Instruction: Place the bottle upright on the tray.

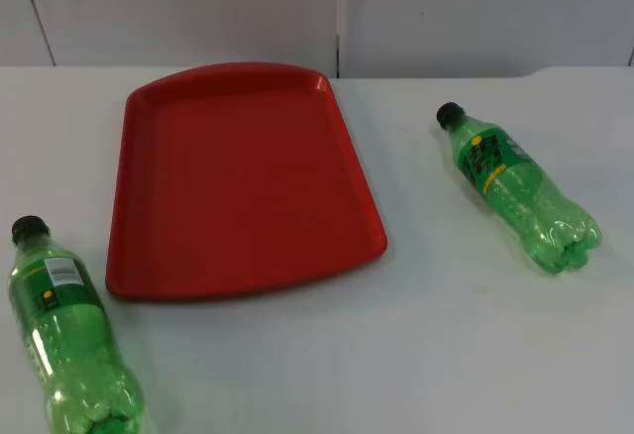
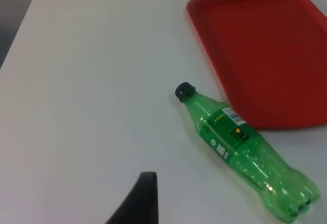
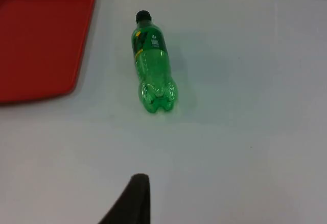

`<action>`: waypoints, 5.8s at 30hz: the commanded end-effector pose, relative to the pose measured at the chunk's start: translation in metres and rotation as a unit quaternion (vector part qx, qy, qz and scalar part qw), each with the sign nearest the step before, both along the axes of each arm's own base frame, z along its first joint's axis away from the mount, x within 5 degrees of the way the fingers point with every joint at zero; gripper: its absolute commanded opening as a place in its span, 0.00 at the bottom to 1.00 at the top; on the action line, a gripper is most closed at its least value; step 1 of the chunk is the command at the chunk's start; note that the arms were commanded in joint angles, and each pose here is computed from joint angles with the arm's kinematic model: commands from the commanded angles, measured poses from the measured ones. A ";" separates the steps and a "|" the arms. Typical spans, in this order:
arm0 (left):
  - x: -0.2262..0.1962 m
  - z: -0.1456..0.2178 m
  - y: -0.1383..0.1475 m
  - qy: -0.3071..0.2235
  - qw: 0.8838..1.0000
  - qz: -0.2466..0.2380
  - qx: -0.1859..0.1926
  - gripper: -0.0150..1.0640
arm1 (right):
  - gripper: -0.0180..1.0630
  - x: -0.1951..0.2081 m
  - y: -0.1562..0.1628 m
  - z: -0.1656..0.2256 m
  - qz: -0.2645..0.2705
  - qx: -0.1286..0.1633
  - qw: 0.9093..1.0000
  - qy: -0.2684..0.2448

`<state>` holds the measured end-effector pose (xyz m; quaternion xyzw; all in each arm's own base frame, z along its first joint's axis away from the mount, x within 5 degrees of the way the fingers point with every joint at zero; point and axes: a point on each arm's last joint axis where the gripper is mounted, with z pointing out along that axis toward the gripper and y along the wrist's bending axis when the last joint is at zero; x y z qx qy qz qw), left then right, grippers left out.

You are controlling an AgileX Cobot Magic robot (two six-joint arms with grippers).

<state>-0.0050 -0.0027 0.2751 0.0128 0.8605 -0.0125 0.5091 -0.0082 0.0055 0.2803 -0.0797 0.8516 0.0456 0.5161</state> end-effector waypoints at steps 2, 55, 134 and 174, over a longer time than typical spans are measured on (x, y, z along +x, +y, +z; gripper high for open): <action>0.000 -0.001 0.000 -0.005 1.000 0.004 -0.002 0.99 | 0.98 0.000 0.000 0.001 0.000 0.002 1.000 -0.004; 0.000 -0.001 0.000 -0.005 1.000 0.004 -0.002 0.99 | 0.98 0.000 0.000 0.001 0.000 0.002 1.000 -0.004; 0.107 0.025 -0.004 0.139 0.989 0.009 -0.046 0.99 | 0.98 0.000 0.000 0.001 0.000 0.002 1.000 -0.004; 0.237 -0.022 -0.008 0.271 0.950 0.075 -0.138 0.99 | 0.98 0.000 0.000 0.001 0.000 0.002 1.000 -0.004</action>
